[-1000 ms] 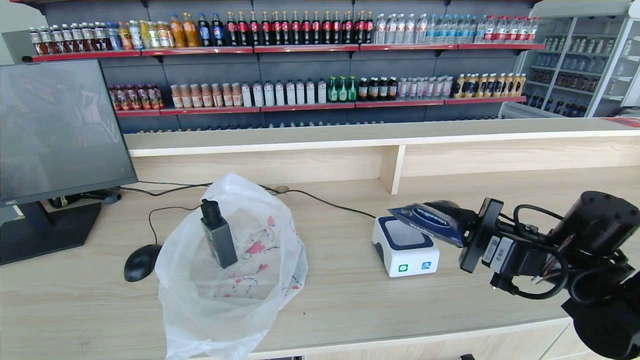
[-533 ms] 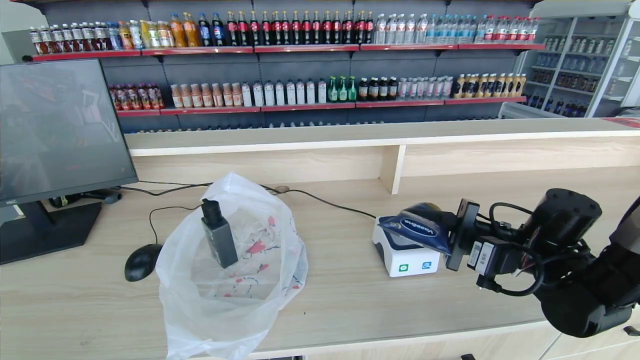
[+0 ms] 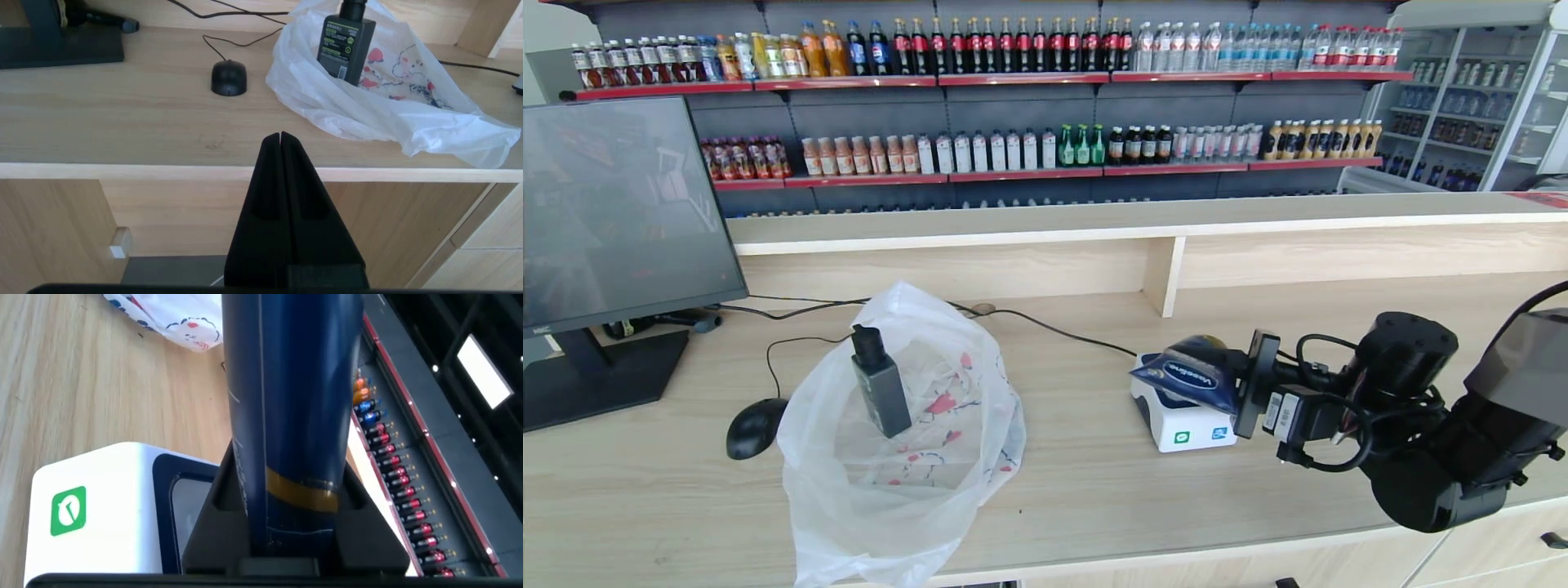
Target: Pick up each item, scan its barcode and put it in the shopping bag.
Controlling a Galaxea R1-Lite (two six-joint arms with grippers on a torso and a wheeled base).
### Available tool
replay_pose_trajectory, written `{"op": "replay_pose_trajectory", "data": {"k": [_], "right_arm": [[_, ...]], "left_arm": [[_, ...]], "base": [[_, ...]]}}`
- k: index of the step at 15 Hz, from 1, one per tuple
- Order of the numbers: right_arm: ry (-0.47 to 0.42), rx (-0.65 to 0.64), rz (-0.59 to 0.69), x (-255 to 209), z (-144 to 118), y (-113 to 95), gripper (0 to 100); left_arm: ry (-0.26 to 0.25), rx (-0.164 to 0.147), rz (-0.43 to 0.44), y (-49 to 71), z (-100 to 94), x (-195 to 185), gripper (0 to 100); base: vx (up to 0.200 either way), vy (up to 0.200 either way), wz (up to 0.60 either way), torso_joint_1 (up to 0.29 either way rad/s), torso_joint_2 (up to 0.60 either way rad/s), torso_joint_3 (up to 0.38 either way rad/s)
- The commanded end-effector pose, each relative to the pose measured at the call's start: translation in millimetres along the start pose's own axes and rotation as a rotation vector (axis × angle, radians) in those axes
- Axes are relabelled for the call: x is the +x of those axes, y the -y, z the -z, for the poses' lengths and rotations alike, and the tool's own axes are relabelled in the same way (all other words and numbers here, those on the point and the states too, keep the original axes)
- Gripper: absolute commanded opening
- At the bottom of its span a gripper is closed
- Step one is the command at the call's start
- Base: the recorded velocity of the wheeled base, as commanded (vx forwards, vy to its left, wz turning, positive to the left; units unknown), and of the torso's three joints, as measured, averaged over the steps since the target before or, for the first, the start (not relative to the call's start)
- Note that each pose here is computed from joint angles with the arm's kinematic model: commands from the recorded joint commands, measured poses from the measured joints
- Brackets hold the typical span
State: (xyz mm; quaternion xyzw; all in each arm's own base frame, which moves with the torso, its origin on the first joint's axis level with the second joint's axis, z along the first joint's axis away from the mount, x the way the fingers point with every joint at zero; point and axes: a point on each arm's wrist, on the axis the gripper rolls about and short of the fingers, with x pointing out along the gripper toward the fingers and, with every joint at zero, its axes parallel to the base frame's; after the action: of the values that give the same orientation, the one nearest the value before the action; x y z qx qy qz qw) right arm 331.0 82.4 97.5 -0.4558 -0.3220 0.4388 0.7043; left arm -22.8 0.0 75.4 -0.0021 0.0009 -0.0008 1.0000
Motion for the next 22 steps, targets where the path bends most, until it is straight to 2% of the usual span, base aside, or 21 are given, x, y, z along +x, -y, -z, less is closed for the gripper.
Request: {"op": "replay_pose_trajectory", "data": {"k": [1, 14, 22], "right_arm": [[-0.001, 0.007, -0.004, 1.0, 2.6, -2.4, 0], [0.004, 0.022, -0.025, 0.4, -3.7, -9.6, 0], [0.007, 0.041, -0.021, -1.3, -9.0, -6.3, 0]], "left_arm": [[0.0, 0.0, 0.0, 0.0, 0.1, 0.0, 0], [0.0, 0.0, 0.0, 0.0, 0.1, 0.0, 0], [0.002, 0.0, 0.0, 0.0, -0.3, -0.1, 0]], "base": [[0.0, 0.0, 0.0, 0.0, 0.0, 0.0], [0.0, 0.0, 0.0, 0.0, 0.0, 0.0], [0.0, 0.0, 0.0, 0.0, 0.0, 0.0]]}}
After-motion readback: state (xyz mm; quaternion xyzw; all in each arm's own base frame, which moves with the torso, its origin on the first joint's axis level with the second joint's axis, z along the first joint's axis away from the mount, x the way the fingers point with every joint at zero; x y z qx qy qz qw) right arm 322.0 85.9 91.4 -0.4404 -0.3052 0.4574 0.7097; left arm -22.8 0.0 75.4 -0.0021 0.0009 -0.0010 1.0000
